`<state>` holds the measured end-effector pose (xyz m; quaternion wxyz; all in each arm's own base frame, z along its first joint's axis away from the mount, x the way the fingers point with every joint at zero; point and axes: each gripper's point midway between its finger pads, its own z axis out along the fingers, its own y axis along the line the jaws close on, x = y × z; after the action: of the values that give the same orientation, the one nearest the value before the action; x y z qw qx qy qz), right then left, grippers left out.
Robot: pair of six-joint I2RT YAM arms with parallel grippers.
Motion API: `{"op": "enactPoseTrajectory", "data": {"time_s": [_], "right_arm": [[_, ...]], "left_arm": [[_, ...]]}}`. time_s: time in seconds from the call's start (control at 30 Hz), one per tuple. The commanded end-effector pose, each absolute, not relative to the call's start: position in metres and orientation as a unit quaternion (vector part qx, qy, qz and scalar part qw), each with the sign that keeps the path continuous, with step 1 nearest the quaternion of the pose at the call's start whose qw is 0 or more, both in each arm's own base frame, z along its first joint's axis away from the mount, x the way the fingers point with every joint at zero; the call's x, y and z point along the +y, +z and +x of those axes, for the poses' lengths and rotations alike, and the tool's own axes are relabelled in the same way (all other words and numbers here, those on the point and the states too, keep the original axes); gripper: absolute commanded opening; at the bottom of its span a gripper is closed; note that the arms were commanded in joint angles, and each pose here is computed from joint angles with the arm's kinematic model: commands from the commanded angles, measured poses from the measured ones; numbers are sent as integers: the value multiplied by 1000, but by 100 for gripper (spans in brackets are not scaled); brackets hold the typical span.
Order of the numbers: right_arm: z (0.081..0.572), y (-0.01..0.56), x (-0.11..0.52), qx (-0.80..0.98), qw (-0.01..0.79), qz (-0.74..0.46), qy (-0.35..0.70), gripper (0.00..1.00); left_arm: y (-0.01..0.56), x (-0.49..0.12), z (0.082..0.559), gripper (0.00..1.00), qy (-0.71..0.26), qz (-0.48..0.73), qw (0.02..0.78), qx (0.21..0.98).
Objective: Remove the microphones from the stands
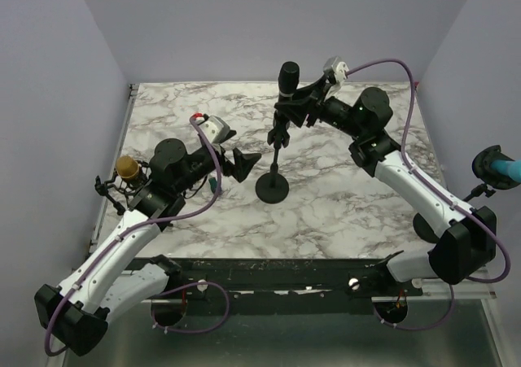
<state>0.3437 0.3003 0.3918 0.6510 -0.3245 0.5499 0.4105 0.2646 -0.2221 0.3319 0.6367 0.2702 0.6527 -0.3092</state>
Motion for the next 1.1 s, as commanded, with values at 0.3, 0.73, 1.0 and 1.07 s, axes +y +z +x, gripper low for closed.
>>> {"op": "enactPoseTrajectory", "data": {"time_s": [0.3, 0.73, 1.0, 1.07], "right_arm": [[366, 404, 278, 627, 666, -198, 352, 1], [350, 412, 286, 620, 651, -229, 374, 1], [336, 423, 285, 602, 657, -245, 382, 1], [335, 426, 283, 599, 662, -243, 379, 1]], "left_arm": [[357, -243, 251, 98, -418, 153, 636, 631], [360, -262, 283, 98, -215, 99, 751, 616], [367, -277, 302, 99, -170, 105, 755, 625], [365, -280, 305, 98, -163, 108, 754, 627]]}}
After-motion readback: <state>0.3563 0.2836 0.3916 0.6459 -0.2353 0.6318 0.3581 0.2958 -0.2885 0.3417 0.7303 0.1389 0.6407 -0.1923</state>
